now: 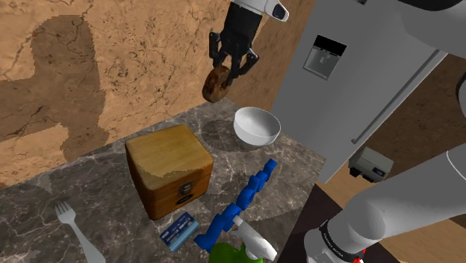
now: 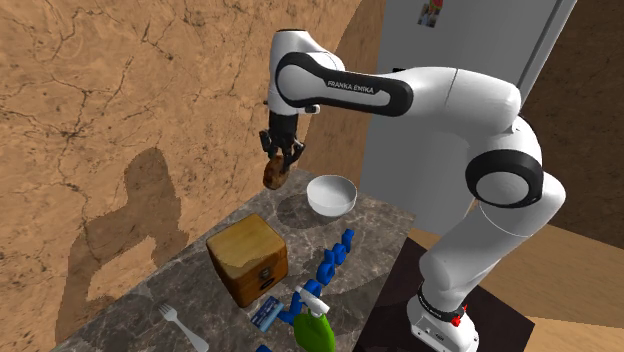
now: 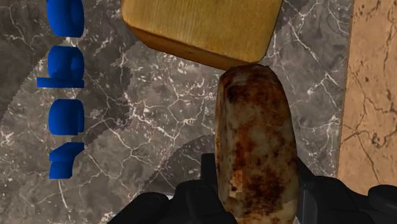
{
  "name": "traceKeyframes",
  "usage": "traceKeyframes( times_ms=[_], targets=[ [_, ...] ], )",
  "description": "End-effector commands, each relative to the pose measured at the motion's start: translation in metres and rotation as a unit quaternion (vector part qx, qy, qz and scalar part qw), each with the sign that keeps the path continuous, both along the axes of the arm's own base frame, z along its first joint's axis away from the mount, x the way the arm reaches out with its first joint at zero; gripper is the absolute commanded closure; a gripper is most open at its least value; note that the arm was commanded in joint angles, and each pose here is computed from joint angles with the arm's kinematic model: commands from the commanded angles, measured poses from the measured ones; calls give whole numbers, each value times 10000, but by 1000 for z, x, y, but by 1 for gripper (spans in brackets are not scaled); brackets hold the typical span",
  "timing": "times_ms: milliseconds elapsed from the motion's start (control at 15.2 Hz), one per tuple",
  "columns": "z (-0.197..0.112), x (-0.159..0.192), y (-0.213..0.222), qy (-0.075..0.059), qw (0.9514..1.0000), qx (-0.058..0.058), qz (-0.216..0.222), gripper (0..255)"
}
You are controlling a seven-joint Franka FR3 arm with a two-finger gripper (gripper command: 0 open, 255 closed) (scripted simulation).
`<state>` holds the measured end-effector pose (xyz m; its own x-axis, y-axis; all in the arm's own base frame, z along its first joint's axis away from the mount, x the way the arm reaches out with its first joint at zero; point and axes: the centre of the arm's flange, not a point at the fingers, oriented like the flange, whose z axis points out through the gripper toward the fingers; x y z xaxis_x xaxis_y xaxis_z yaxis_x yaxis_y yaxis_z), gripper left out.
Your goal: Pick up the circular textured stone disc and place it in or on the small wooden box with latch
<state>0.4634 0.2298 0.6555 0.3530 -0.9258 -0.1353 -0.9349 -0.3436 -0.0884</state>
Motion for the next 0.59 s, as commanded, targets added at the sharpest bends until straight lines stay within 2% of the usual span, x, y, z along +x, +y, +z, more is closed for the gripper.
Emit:
traceKeyframes(
  times_ms=[0,528],
  targets=[
    [3,-8,26,-2,10000,3,-4,255],
    [13,-47,124,-2,10000,3,-4,255]
  ],
)
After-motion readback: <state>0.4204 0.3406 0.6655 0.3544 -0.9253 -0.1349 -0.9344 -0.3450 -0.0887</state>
